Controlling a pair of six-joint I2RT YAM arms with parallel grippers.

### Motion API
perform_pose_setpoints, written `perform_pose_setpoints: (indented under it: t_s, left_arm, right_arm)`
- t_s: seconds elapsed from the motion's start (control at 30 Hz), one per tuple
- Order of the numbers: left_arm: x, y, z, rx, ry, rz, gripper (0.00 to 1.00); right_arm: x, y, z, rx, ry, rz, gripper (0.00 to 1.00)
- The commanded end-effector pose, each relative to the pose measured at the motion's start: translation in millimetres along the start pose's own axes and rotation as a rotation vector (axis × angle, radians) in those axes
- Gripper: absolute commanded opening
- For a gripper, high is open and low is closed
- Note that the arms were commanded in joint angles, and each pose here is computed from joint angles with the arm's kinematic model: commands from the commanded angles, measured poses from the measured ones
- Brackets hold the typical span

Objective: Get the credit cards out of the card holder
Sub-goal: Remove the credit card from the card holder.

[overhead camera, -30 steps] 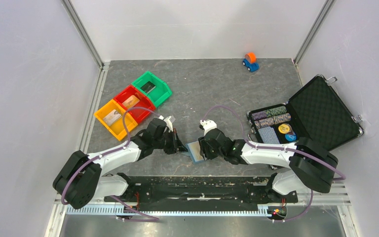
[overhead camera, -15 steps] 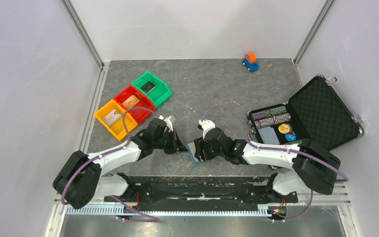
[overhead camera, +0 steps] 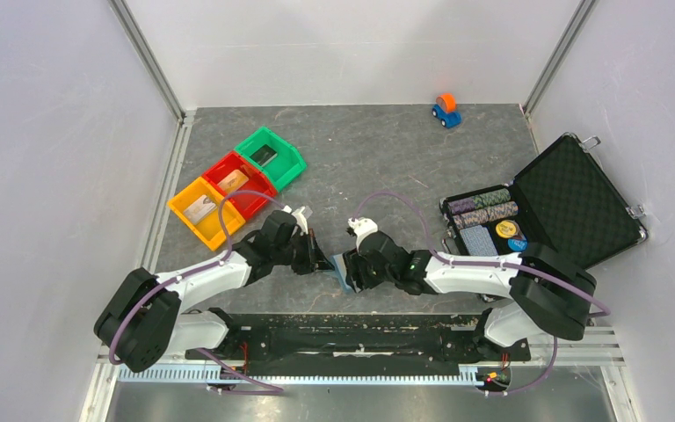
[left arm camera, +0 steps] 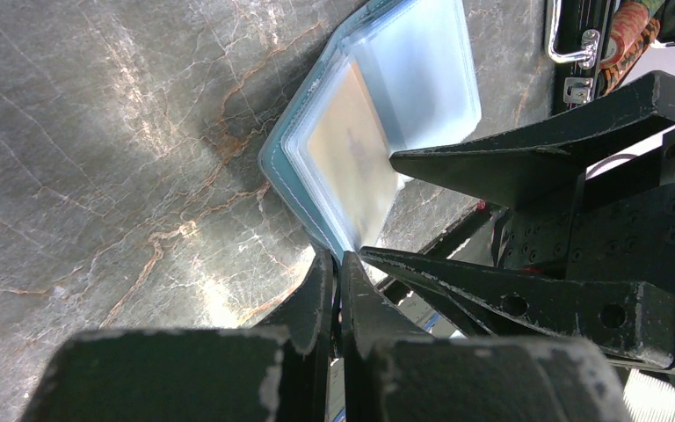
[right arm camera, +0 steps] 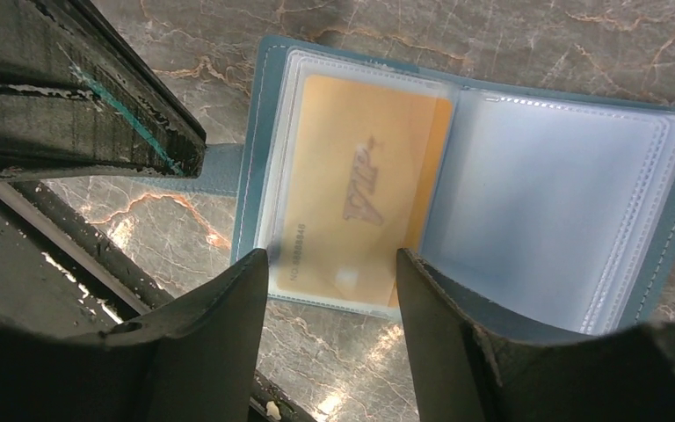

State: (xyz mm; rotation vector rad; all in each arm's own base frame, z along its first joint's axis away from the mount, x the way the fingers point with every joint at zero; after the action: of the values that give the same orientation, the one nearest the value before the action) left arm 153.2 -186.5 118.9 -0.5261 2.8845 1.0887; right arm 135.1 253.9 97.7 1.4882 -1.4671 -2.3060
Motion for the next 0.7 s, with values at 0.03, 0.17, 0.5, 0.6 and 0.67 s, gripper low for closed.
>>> perform_pose_setpoints:
  t_s: [0.03, 0.17, 0.5, 0.6, 0.67]
  left_arm:
    - [-5.6, 0.9, -9.9, 0.029, -0.043, -0.029, 0.02]
    - [-5.7, 0.6, -9.3, 0.027, -0.042, -0.029, 0.02]
    - [-5.6, 0.1, -8.5, 0.023, -0.04, -0.028, 0.02]
    - [-5.3, 0.1, -8.0, 0.022, -0.04, -0.027, 0.02]
    - [-5.0, 0.1, -7.4, 0.021, -0.039, -0.026, 0.02]
  right_arm:
    - [-10.6, 2.7, -0.2, 0.071, 0.03, -0.009, 0.55]
    - [-14.4, 6.8, -1.4, 0.119, 0.043, -0.014, 0.54]
    - [-20.9, 17.6, -8.1, 0.199, 0.05, -0.037, 0.51]
    - [-23.4, 20.9, -9.8, 0.218, 0.052, -0.047, 0.51]
    - [-25.3, 23.4, -10.5, 0.228, 0.054, -0.053, 0.51]
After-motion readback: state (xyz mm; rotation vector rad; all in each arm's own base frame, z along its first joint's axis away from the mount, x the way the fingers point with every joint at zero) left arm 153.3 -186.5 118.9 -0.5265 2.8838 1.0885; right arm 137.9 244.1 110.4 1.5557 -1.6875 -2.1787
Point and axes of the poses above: each gripper's point midway between its finger pads, its own y axis back along the fingers, its own z axis along the line the jaws close on, x = y × z, the point moved 9 cm from there along y, back along the fingers, and after that the axes turned 14 degrees about y, right-handed, at the moved point
